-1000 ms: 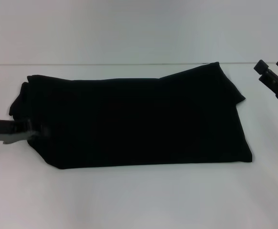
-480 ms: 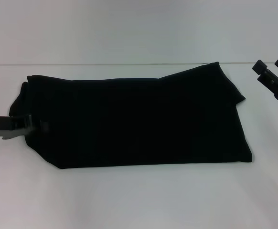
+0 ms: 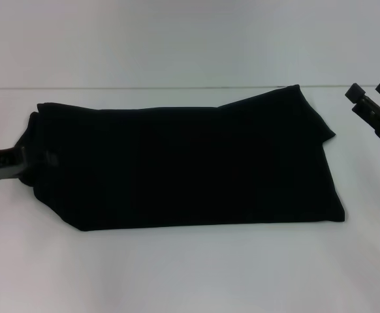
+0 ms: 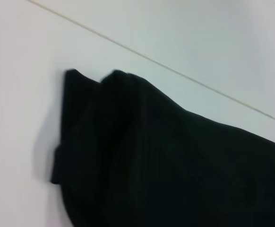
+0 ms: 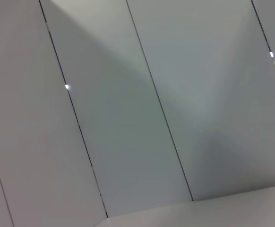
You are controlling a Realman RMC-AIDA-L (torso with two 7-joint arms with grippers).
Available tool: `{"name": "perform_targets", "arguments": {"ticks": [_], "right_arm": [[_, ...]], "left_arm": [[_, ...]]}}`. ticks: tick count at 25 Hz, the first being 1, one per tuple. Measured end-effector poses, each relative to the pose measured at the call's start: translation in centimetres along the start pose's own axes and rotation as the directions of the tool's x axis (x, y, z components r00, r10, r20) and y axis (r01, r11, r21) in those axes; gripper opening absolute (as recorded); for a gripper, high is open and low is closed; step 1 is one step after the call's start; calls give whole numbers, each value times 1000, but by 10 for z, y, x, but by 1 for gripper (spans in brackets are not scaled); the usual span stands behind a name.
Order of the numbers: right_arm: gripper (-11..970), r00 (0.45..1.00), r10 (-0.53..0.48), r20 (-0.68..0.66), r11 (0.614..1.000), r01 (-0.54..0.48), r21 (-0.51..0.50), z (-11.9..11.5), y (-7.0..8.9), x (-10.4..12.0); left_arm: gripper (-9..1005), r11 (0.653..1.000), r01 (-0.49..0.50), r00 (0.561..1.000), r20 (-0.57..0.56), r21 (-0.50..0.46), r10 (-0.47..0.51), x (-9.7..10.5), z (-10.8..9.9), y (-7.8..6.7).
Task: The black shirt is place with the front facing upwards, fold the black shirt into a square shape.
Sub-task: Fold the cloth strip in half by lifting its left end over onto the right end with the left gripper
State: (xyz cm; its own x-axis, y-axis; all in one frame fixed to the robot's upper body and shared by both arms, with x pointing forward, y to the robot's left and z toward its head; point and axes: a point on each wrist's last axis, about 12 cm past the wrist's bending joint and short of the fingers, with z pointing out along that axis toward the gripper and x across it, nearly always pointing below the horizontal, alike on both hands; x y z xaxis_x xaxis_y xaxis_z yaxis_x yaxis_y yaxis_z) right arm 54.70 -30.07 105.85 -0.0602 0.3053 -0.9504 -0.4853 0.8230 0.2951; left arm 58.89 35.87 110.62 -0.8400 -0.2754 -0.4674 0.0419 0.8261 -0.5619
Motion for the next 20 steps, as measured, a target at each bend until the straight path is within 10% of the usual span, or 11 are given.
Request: {"name": "perform_targets", "arguments": {"ticks": [20], "right_arm": [[870,1000,-12,2,1000,12,3,1,0,0]], "left_arm": [[524,984,1,1000,27,-180,4,-9,-31,19]]}}
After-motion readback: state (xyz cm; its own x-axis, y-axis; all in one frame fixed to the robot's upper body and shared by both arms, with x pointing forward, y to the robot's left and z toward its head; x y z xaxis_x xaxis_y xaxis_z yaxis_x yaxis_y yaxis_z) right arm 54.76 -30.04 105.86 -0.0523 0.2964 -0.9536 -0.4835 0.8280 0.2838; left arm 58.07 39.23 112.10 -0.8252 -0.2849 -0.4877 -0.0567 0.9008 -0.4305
